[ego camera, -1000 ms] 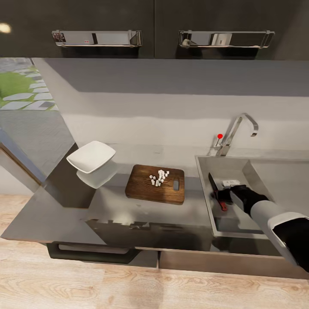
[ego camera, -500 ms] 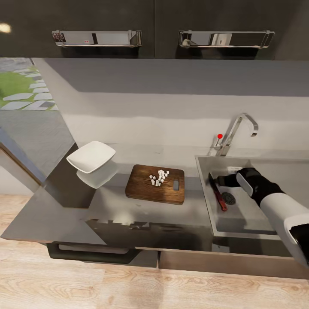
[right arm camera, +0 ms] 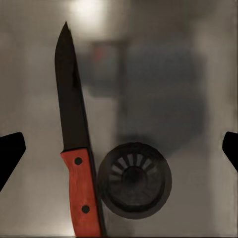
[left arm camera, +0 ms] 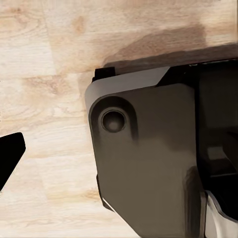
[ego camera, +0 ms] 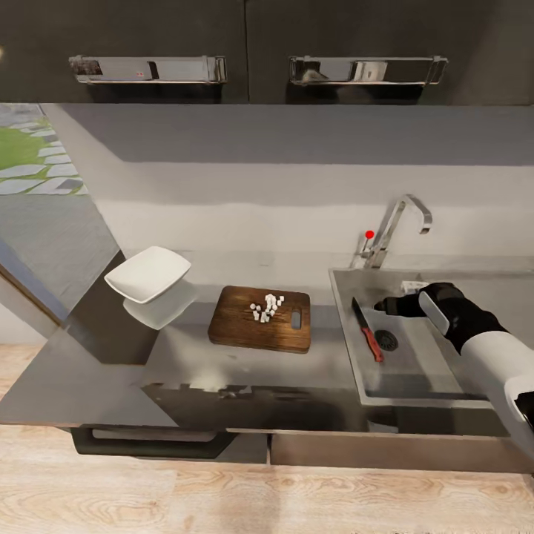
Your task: In the kitchen, take the Vidalia onion out of the sink, dice it on the chopping board with the paring knife, put the diced onion into the bowl on the countertop, then place both the paring knife and the chopping board into the sink.
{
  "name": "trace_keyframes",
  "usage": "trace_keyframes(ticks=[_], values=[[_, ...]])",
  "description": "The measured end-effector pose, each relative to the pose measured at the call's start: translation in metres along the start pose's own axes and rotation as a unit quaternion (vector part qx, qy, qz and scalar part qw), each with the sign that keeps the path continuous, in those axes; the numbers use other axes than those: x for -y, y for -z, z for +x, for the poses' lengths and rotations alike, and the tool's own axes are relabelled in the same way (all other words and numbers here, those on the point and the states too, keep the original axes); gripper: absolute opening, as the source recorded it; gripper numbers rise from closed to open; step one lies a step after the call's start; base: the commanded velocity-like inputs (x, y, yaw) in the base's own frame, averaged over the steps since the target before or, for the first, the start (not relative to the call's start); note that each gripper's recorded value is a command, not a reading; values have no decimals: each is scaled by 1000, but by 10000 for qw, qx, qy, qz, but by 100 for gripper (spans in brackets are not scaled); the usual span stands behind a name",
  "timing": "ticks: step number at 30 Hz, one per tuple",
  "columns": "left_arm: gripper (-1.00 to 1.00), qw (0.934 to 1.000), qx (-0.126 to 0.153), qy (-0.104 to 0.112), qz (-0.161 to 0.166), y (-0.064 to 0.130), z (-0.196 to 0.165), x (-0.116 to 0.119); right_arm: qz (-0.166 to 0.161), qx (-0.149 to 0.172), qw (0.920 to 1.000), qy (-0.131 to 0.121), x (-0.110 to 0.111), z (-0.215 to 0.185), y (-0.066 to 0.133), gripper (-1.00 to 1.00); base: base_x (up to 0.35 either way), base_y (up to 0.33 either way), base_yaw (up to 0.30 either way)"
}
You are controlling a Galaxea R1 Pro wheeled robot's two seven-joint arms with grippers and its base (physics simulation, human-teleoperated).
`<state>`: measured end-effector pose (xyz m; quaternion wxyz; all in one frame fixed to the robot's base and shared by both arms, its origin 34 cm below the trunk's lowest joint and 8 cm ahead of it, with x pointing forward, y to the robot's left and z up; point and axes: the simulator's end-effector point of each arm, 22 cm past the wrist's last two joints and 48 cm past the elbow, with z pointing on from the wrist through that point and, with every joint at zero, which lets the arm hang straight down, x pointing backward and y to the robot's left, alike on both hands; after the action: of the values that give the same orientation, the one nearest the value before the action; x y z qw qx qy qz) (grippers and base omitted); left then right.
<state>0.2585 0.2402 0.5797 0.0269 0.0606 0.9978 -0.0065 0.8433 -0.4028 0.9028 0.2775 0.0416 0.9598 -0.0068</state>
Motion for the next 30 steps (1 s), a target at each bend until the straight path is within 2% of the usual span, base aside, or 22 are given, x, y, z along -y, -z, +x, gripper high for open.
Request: trace_keyframes(ticks=[7,14,19,22,30], values=[[100,10000,31,0,5,1,-3,1,-2,35,10000,1,0,-3,3,100,0,168,-202],[100,10000,45,2,30,1,-4,5,-31,76,10000,12,-3,-6,5,100,0,177,-50],[100,10000,48,3,51,1,-5,8,-145,384,9990,151,-22,-30,14,100,0,22,-4],[100,10000,49,4,68,1,-5,11,-190,512,9982,232,-41,-40,16,100,0,4,-1],[100,10000,52,-1,85,1,-5,13,35,773,9967,258,-42,-53,17,100,0,150,0]])
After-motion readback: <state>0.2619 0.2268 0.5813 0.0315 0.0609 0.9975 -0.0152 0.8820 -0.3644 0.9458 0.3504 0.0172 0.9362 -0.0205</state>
